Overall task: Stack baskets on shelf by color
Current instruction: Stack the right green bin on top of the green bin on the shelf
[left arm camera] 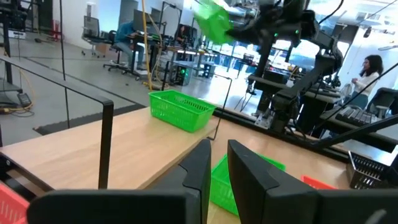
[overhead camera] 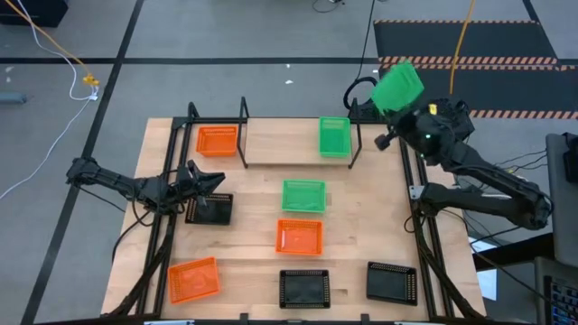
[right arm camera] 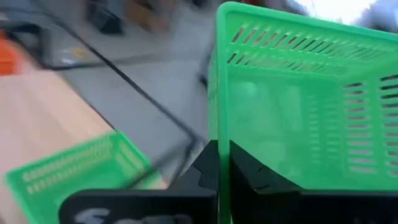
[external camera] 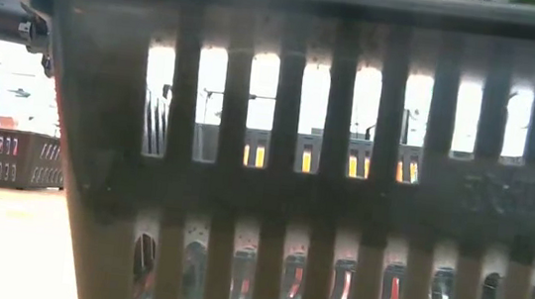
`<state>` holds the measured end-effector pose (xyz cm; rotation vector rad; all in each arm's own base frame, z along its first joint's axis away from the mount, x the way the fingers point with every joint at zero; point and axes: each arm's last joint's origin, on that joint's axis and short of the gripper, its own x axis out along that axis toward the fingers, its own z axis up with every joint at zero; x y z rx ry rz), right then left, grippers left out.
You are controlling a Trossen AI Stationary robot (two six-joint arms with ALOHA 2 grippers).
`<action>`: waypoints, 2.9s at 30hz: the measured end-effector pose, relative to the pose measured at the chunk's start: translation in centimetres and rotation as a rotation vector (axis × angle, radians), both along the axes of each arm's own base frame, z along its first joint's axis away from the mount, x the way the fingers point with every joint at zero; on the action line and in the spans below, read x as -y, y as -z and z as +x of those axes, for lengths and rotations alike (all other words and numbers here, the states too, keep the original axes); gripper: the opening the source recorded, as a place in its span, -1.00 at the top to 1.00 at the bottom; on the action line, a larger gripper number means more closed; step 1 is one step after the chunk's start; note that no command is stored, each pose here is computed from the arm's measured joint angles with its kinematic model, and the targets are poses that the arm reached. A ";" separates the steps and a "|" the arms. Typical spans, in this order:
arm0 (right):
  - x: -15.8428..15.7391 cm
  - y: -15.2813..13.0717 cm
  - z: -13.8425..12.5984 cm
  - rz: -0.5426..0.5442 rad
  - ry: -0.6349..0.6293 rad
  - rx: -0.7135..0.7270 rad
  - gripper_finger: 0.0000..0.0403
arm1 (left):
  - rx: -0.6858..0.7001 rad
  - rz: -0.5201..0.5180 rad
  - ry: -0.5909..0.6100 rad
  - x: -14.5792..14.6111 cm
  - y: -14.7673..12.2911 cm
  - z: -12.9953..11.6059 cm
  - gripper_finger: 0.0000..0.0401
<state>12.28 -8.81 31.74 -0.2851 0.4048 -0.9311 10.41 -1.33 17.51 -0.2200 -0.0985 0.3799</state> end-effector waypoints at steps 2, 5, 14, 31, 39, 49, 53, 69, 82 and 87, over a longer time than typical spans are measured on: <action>-0.3 -0.5 0.7 -0.120 -0.167 -0.084 0.99 | -0.001 0.004 -0.001 0.0 0.0 0.0 0.72; -0.6 0.1 2.3 -0.246 -0.359 -0.268 0.99 | -0.008 0.022 -0.004 0.0 0.0 0.0 0.72; 0.7 4.6 7.7 -0.100 -0.538 -0.505 1.00 | -0.019 0.051 -0.007 0.0 0.0 0.0 0.72; 1.6 5.7 11.7 0.248 -0.593 -0.690 1.00 | -0.022 0.047 -0.030 -0.1 0.0 0.0 0.72; 1.9 6.0 11.7 0.310 -0.545 -0.643 1.00 | -0.021 0.045 -0.021 -0.1 0.0 0.0 0.72; 2.4 6.1 11.5 0.351 -0.499 -0.619 1.00 | -0.022 0.045 -0.021 -0.1 0.0 0.0 0.72; 2.3 6.2 11.3 0.352 -0.514 -0.650 0.94 | -0.021 0.045 -0.021 -0.1 0.0 0.0 0.72; 3.5 6.1 10.8 0.400 -0.431 -0.592 0.72 | -0.021 0.046 -0.020 -0.1 0.0 0.0 0.72; 2.8 4.7 11.2 0.334 -0.452 -0.474 0.59 | -0.022 0.046 -0.021 -0.1 0.0 0.0 0.72; 2.4 4.5 11.0 0.427 -0.461 -0.394 0.33 | -0.023 0.050 -0.021 -0.1 0.0 0.0 0.72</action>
